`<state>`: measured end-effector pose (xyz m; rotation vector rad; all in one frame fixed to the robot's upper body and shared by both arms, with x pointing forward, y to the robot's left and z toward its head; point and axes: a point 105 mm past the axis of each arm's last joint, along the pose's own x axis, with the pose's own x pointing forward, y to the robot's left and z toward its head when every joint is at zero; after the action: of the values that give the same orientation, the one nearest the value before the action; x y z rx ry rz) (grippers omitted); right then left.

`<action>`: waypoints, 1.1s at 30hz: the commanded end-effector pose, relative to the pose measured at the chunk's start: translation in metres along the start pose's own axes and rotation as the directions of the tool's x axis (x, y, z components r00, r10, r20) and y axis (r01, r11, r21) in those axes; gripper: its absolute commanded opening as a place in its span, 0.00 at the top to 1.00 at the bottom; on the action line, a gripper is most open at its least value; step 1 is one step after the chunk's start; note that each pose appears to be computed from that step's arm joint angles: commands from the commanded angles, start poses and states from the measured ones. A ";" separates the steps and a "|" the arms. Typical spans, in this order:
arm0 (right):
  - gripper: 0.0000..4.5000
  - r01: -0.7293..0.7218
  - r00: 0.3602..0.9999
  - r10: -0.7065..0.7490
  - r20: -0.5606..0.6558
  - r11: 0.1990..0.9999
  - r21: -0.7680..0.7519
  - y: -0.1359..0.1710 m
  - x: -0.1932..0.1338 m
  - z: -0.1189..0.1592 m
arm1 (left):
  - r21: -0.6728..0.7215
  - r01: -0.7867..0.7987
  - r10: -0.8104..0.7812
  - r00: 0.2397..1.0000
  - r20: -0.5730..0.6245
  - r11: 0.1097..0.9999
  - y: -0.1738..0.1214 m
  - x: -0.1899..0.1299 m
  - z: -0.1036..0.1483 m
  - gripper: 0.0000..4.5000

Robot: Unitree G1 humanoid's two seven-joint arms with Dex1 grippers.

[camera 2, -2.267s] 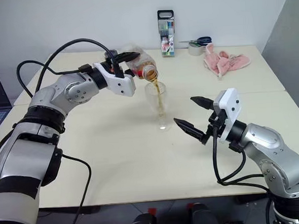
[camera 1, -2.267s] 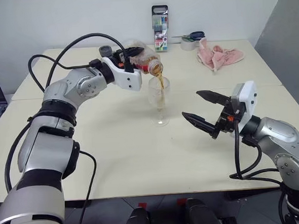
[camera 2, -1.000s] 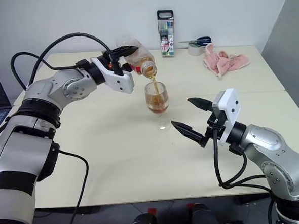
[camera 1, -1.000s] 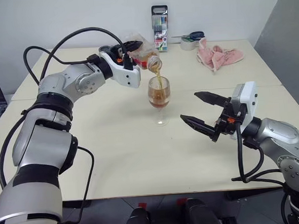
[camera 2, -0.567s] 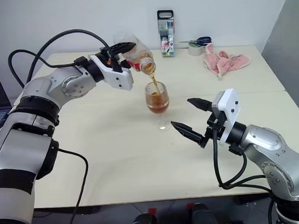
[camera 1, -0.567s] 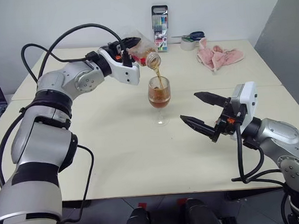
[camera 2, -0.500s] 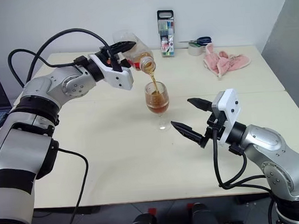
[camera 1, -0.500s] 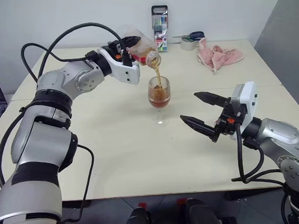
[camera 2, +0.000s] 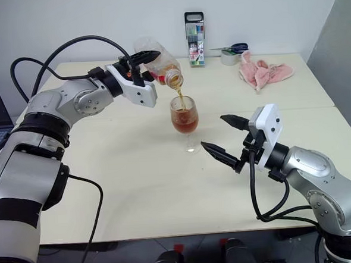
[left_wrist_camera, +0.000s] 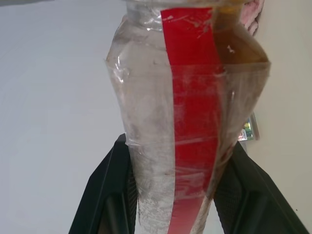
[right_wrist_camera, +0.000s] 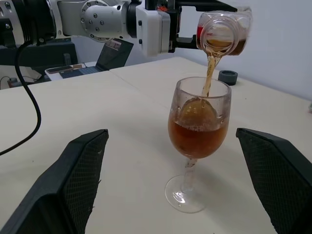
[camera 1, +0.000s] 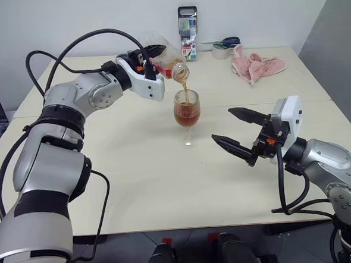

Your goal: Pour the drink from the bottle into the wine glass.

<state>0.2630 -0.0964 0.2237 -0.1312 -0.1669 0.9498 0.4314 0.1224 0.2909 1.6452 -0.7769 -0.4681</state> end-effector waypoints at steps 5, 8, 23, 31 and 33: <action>0.00 -0.008 0.999 0.011 0.041 0.997 -0.078 0.008 0.003 0.010 | -0.106 -0.076 0.075 0.997 -0.014 0.991 0.018 0.002 -0.001 0.63; 0.00 0.014 0.998 -0.007 0.063 0.994 -0.113 0.005 0.006 0.013 | -0.191 -0.078 0.074 0.997 -0.025 0.978 0.015 0.003 -0.001 0.63; 0.00 -0.092 0.994 0.100 0.046 0.986 -0.142 0.020 0.027 0.012 | -0.758 -0.244 0.097 0.967 -0.234 0.605 -0.010 -0.024 -0.035 0.63; 0.00 -0.252 0.967 0.248 -0.048 0.962 -0.106 0.037 0.035 0.008 | -0.913 -0.389 -0.044 0.917 -0.397 0.125 -0.063 -0.097 -0.042 0.63; 0.00 -0.274 0.961 0.270 -0.054 0.956 -0.102 0.039 0.039 0.007 | -0.893 -0.444 -0.083 0.890 -0.449 0.068 -0.074 -0.114 -0.042 0.63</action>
<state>0.2567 -0.0463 0.2211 -0.2677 -0.1416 1.1805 0.4044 0.2316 0.1824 0.2175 -0.0587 -0.3425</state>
